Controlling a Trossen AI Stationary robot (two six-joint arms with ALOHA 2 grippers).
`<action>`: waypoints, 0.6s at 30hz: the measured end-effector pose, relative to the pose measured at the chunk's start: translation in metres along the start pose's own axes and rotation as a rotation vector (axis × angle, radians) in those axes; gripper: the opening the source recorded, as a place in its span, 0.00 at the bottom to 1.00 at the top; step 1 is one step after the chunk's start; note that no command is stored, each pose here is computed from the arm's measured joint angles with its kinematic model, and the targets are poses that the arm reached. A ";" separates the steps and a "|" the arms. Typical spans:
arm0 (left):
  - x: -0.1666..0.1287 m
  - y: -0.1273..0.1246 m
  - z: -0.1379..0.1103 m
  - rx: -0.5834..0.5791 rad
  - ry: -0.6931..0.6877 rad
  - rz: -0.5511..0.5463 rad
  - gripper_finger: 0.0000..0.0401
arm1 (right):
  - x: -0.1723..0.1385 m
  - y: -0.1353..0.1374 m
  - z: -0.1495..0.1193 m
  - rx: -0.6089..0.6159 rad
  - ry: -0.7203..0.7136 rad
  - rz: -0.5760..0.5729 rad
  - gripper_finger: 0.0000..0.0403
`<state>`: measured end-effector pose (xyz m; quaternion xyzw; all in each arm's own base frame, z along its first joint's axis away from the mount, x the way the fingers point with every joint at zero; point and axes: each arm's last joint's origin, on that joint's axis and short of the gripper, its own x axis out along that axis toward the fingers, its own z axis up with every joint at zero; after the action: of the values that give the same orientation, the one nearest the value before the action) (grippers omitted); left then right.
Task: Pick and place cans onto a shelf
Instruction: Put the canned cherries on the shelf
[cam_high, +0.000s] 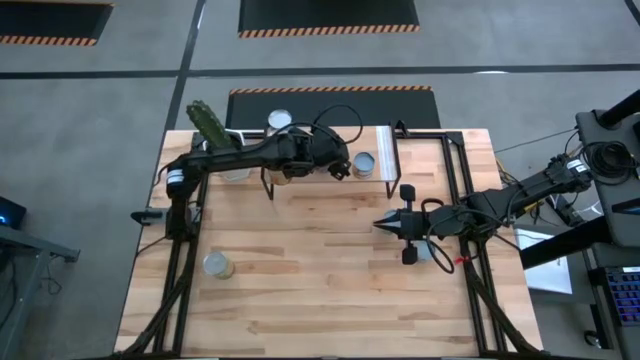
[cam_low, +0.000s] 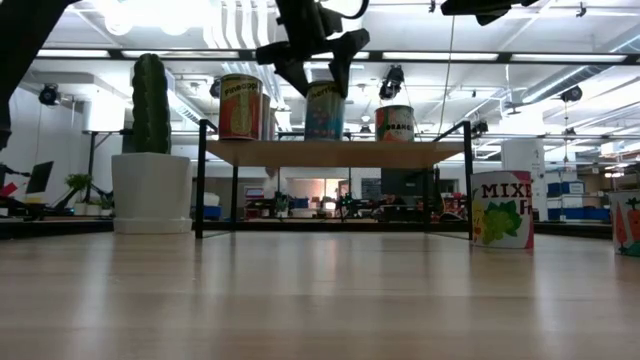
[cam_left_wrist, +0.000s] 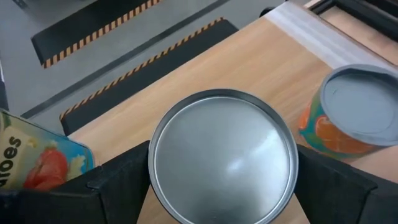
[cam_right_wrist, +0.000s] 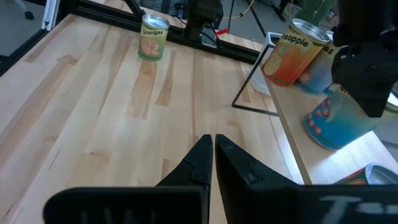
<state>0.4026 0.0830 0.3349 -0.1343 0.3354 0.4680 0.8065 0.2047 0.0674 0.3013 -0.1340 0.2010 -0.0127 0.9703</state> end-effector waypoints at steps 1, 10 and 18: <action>0.001 0.000 -0.001 0.001 0.002 0.002 0.82 | 0.000 0.000 0.000 0.000 0.000 0.000 0.02; 0.011 -0.001 -0.009 0.003 0.005 0.020 0.84 | 0.000 0.000 0.000 0.006 0.001 0.000 0.02; 0.011 -0.001 -0.007 0.018 0.002 0.012 0.93 | 0.000 0.000 0.000 0.006 0.001 0.000 0.02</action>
<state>0.4041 0.0854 0.3221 -0.1253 0.3412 0.4696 0.8046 0.2047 0.0674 0.3012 -0.1310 0.2013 -0.0134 0.9706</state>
